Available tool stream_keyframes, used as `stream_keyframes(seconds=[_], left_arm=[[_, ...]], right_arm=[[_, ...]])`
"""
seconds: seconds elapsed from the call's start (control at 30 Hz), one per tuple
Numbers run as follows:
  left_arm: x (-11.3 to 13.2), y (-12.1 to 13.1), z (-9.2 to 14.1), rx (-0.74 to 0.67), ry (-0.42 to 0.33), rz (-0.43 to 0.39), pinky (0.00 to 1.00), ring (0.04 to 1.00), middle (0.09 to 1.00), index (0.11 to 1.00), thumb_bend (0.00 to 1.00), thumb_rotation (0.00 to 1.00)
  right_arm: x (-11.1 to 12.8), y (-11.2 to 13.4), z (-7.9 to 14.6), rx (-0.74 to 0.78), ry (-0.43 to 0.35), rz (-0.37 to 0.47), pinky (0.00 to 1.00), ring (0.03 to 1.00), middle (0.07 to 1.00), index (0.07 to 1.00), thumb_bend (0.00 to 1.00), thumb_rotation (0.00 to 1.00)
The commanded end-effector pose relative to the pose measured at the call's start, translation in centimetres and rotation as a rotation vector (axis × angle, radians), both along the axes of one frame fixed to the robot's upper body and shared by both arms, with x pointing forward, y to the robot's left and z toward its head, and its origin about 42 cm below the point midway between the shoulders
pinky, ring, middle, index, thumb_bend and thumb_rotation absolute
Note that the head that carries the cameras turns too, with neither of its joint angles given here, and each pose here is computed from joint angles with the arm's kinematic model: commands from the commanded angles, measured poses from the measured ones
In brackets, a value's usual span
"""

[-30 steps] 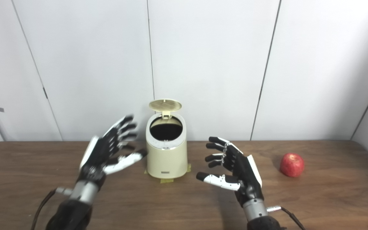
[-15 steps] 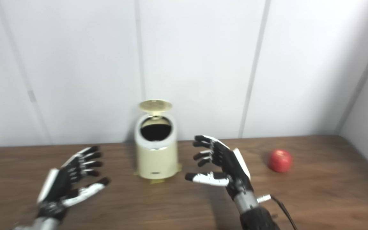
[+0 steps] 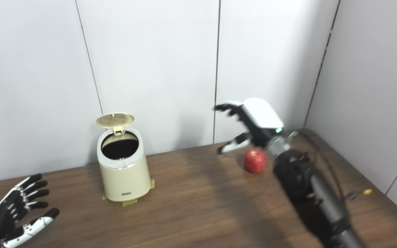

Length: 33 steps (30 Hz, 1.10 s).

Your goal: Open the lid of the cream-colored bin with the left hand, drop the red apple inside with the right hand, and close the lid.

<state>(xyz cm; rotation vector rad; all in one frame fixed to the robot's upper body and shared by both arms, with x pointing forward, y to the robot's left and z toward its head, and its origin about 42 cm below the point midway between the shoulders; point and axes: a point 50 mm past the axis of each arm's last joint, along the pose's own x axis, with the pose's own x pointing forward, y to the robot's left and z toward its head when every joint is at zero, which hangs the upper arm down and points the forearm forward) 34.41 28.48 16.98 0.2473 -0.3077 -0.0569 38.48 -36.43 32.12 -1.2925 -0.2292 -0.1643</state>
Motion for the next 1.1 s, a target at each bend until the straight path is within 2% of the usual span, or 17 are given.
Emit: stream_keyframes(seconds=[0.0, 0.1, 0.2, 0.33, 0.5, 0.57, 0.63, 0.77, 0.83, 0.9, 1.07], left_arm=[[1.1, -0.1, 2.6, 0.003, -0.096, -0.026, 0.65, 0.761, 0.809, 0.849, 0.65, 0.04], [1.1, -0.1, 2.9, -0.006, -0.103, -0.034, 0.64, 0.764, 0.819, 0.845, 0.65, 0.0], [1.1, 0.0, 3.2, -0.002, -0.105, -0.032, 0.64, 0.764, 0.817, 0.839, 0.66, 0.0], [1.1, 0.1, 3.4, 0.001, -0.107, -0.03, 0.64, 0.76, 0.81, 0.834, 0.65, 0.0], [1.1, 0.3, 3.5, 0.003, -0.106, -0.025, 0.65, 0.763, 0.813, 0.835, 0.65, 0.0], [1.0, 0.3, 3.6, 0.002, -0.109, -0.026, 0.66, 0.759, 0.81, 0.83, 0.64, 0.0], [1.0, 0.3, 3.6, 0.0, -0.106, -0.028, 0.65, 0.757, 0.808, 0.828, 0.64, 0.0], [0.9, 0.2, 3.7, 0.002, -0.101, -0.036, 0.64, 0.751, 0.809, 0.828, 0.65, 0.0], [0.8, 0.2, 3.7, -0.002, -0.095, -0.039, 0.63, 0.749, 0.809, 0.829, 0.65, 0.0], [0.8, 0.1, 3.8, -0.007, -0.09, -0.042, 0.63, 0.75, 0.811, 0.831, 0.64, 0.0], [0.6, -0.1, 4.0, -0.007, -0.081, -0.042, 0.63, 0.749, 0.809, 0.831, 0.63, 0.0]], right_arm=[[0.0, -1.5, 3.7, -0.056, -0.039, -0.06, 0.66, 0.812, 0.861, 0.834, 0.87, 0.24], [-0.1, -3.2, 4.2, -0.05, 0.029, -0.105, 0.64, 0.813, 0.869, 0.848, 0.89, 0.27], [-0.2, -4.3, 4.1, -0.001, 0.076, -0.121, 0.63, 0.815, 0.872, 0.852, 0.88, 0.26], [0.2, -5.9, 2.9, 0.136, 0.142, -0.15, 0.7, 0.854, 0.891, 0.869, 0.86, 0.19], [1.1, -7.7, 0.4, 0.28, 0.196, -0.171, 0.78, 0.907, 0.926, 0.893, 0.85, 0.19], [1.6, -7.9, -1.0, 0.363, 0.216, -0.173, 0.83, 0.942, 0.958, 0.904, 0.82, 0.17], [2.2, -8.2, -2.5, 0.419, 0.236, -0.173, 0.82, 0.936, 0.955, 0.91, 0.82, 0.16], [3.2, -8.4, -4.7, 0.462, 0.262, -0.171, 0.83, 0.91, 0.928, 0.917, 0.89, 0.27], [3.6, -8.0, -5.6, 0.506, 0.263, -0.173, 0.83, 0.903, 0.927, 0.927, 0.87, 0.24], [3.8, -7.7, -6.4, 0.514, 0.266, -0.192, 0.82, 0.894, 0.922, 0.928, 0.86, 0.21], [4.4, -7.2, -8.2, 0.479, 0.268, -0.215, 0.81, 0.884, 0.894, 0.903, 0.86, 0.26]])
